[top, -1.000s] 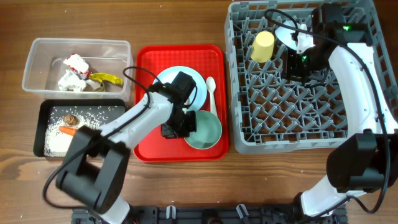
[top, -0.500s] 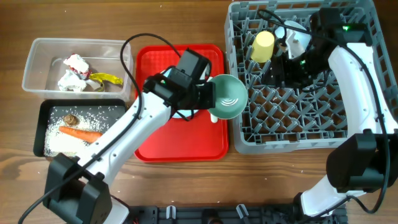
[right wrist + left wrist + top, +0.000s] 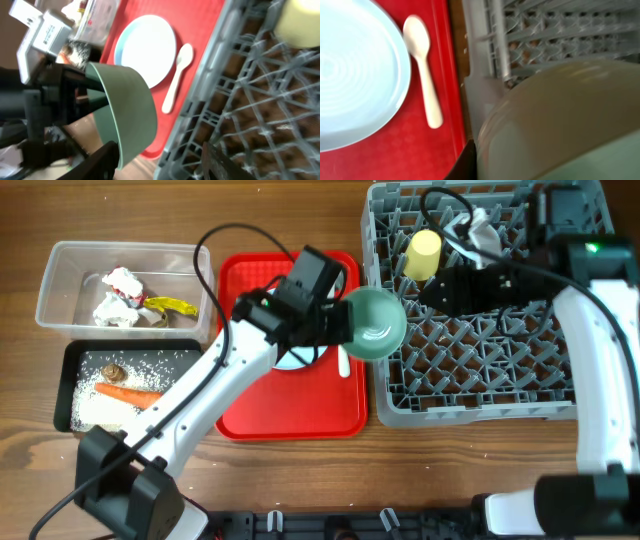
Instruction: Sort waste into correct bins and load items into the dishwasher rack
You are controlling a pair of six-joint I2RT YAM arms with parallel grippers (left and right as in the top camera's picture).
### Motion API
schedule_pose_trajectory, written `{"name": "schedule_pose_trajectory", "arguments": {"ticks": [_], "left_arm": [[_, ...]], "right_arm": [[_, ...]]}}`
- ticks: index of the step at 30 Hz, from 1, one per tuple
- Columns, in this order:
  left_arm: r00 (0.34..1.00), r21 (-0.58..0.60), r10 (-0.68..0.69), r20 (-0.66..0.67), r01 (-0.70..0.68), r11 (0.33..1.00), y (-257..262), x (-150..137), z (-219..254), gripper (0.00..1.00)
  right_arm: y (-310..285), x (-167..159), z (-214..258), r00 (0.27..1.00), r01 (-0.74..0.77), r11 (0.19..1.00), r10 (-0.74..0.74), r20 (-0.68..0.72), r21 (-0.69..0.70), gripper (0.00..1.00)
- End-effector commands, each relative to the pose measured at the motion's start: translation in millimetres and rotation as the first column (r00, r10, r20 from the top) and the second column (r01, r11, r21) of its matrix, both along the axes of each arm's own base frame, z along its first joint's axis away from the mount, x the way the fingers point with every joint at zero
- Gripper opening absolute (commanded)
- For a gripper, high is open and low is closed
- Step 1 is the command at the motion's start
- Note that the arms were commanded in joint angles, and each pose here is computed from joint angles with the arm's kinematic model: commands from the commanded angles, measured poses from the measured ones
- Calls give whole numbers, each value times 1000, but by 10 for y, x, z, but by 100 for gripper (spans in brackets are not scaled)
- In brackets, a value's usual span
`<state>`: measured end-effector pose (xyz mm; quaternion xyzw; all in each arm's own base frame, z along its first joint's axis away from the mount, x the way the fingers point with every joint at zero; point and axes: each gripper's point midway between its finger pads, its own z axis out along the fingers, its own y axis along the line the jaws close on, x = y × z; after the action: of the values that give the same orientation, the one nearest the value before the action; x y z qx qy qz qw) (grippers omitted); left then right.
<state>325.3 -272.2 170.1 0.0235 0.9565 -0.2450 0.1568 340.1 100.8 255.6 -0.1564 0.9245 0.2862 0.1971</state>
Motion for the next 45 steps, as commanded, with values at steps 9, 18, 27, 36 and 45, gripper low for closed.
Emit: {"name": "schedule_pose_trajectory", "arguments": {"ticks": [9,18,27,36,45], "left_arm": [[997,-1,-80,19,80,997,-601,150,24,4],[996,6,-85,15,85,996,-601,126,14,4],[994,38,-105,-10,105,994,-540,56,-36,4],[994,37,-105,-10,105,994,-538,54,-29,4],[995,5,-90,42,90,996,-481,103,205,5]], "right_arm": [[-174,-75,175,989,139,979,-128,78,-152,55],[-127,-38,-211,982,189,899,-169,85,-396,55],[-93,92,-595,980,183,892,-198,5,-415,50],[-85,115,-719,980,167,889,-199,-30,-427,7],[-81,152,-709,974,197,888,-226,-22,-416,4]]}}
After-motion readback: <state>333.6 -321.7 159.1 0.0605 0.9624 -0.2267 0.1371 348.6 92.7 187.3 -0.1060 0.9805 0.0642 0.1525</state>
